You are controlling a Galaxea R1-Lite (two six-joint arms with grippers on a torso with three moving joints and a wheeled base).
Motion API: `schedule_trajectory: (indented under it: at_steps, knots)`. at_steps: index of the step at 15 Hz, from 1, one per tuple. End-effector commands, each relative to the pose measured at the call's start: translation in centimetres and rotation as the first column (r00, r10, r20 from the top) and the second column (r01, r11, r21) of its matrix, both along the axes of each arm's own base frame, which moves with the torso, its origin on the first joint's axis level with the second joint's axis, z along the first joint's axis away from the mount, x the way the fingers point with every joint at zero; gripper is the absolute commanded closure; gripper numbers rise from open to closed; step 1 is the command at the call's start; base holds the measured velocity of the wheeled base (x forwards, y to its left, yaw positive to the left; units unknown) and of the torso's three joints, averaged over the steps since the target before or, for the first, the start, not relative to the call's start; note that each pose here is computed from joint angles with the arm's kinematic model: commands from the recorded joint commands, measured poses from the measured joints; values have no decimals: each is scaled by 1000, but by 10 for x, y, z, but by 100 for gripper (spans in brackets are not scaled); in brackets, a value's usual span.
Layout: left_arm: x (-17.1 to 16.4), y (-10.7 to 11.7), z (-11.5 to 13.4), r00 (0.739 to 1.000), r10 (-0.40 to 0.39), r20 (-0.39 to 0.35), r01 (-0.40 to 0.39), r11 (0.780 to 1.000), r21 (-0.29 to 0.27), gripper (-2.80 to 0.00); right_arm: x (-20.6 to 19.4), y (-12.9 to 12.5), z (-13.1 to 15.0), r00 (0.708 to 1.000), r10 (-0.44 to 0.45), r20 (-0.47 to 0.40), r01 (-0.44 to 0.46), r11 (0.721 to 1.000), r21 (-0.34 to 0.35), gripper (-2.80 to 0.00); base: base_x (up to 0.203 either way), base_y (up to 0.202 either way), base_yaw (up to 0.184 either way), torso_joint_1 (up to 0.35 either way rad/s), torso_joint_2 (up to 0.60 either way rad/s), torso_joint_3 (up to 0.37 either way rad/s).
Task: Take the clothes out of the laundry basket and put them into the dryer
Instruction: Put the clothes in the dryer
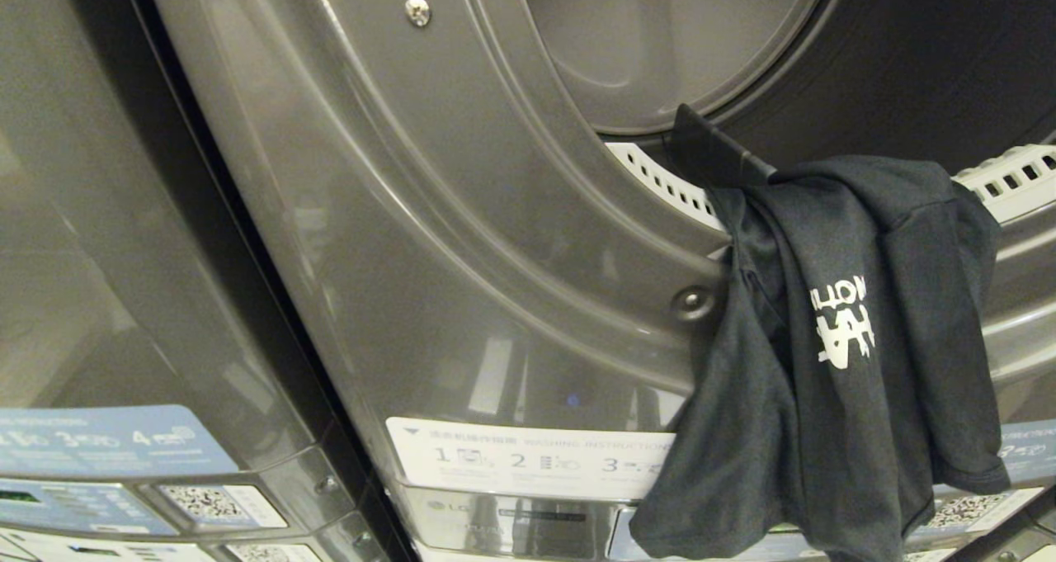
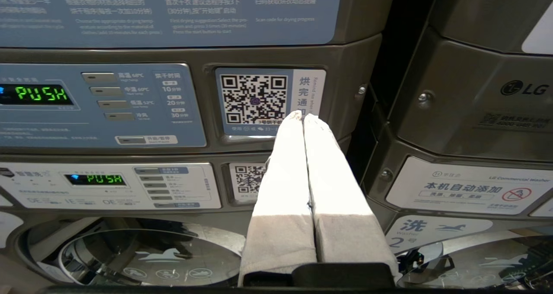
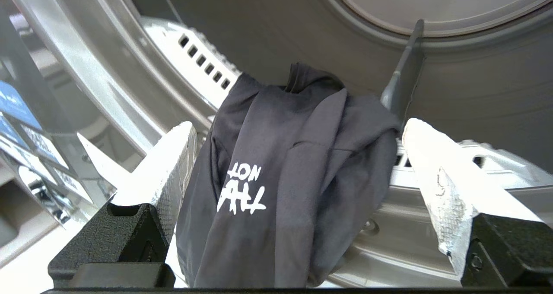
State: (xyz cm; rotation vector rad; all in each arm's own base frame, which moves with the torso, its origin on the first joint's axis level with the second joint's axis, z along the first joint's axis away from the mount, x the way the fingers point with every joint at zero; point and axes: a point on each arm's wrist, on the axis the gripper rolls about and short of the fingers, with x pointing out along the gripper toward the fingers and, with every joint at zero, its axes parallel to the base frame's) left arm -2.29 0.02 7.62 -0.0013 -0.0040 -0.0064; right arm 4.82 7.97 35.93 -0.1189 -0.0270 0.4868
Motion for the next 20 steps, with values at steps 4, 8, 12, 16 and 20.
schedule_trajectory:
  at_steps: [4, 8, 12, 16, 20]
  knots:
    - [0, 0, 0, 1000, 0, 2, 0, 1000, 0, 0, 7, 18, -7, 1000, -5, -29, 4, 999, -36, -280, 0, 0, 0, 0, 0, 0]
    - [0, 0, 0, 1000, 0, 2, 0, 1000, 0, 0, 21, 49, -20, 993, -19, -115, 16, 1000, -27, -280, 0, 0, 0, 0, 0, 0]
    - [0, 0, 0, 1000, 0, 2, 0, 1000, 0, 0, 27, 62, -28, 987, -86, -133, 81, 996, -41, -280, 0, 0, 0, 0, 0, 0]
    - [0, 0, 0, 1000, 0, 2, 0, 1000, 0, 0, 27, 59, -10, 986, -129, -102, 132, 991, 19, -280, 0, 0, 0, 0, 0, 0]
    - [0, 0, 0, 1000, 0, 2, 0, 1000, 0, 0, 37, 71, -11, 982, -160, -97, 159, 987, -20, -280, 0, 0, 0, 0, 0, 0]
